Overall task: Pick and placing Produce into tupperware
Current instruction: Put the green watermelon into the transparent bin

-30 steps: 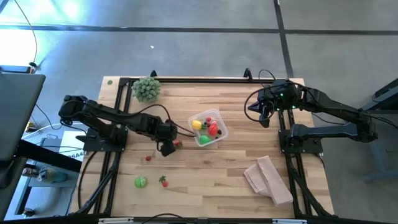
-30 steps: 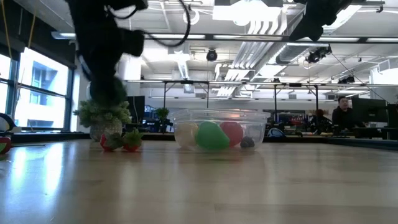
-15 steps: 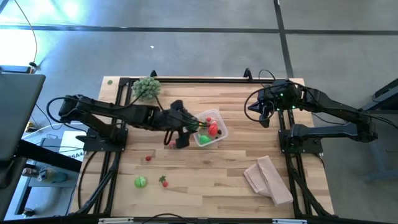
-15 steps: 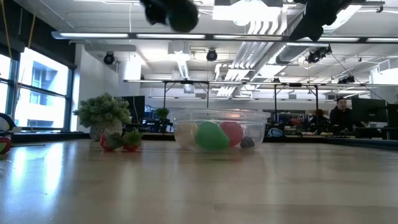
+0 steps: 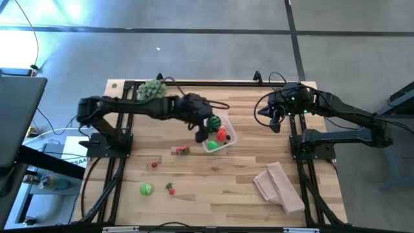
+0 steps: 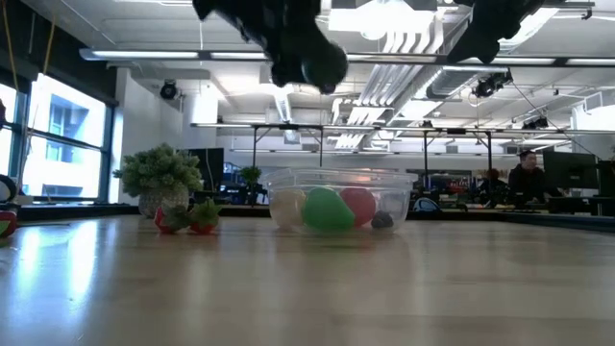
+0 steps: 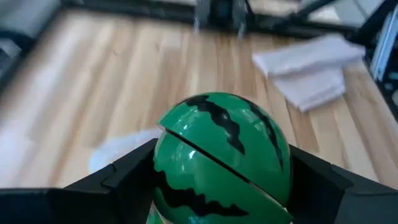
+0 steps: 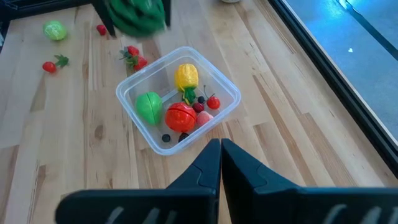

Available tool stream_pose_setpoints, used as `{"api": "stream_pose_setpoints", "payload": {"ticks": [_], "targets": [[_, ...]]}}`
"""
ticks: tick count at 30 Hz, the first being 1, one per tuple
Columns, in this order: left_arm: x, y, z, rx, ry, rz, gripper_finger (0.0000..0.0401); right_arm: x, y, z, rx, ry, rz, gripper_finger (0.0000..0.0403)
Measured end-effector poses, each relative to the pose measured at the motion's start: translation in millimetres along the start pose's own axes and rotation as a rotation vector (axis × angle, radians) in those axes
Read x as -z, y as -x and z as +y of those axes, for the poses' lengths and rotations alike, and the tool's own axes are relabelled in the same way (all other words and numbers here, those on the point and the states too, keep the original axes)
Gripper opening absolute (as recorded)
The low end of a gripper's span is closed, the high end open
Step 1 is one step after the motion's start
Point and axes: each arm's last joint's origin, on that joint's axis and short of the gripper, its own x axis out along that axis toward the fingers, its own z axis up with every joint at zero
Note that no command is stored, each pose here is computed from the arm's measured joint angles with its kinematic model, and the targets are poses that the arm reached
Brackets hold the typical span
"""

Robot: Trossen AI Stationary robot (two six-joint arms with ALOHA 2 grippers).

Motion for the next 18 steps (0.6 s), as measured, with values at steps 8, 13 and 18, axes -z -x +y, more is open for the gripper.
{"api": "stream_pose_setpoints", "payload": {"ticks": [8, 13, 18], "targets": [[32.5, -48.0, 21.4, 0.068, 0.073, 0.172, 0.027, 0.0, 0.0, 0.0, 0.0, 0.0, 0.0, 0.0004], [50.0, -63.5, 22.7, 0.072, 0.091, 0.277, 0.0277, 0.0, 0.0, 0.0, 0.0, 0.0, 0.0, 0.0004], [59.7, -70.4, 24.8, 0.048, 0.098, 0.337, 0.0279, 0.0, 0.0, 0.0, 0.0, 0.0, 0.0, 0.0004]]}}
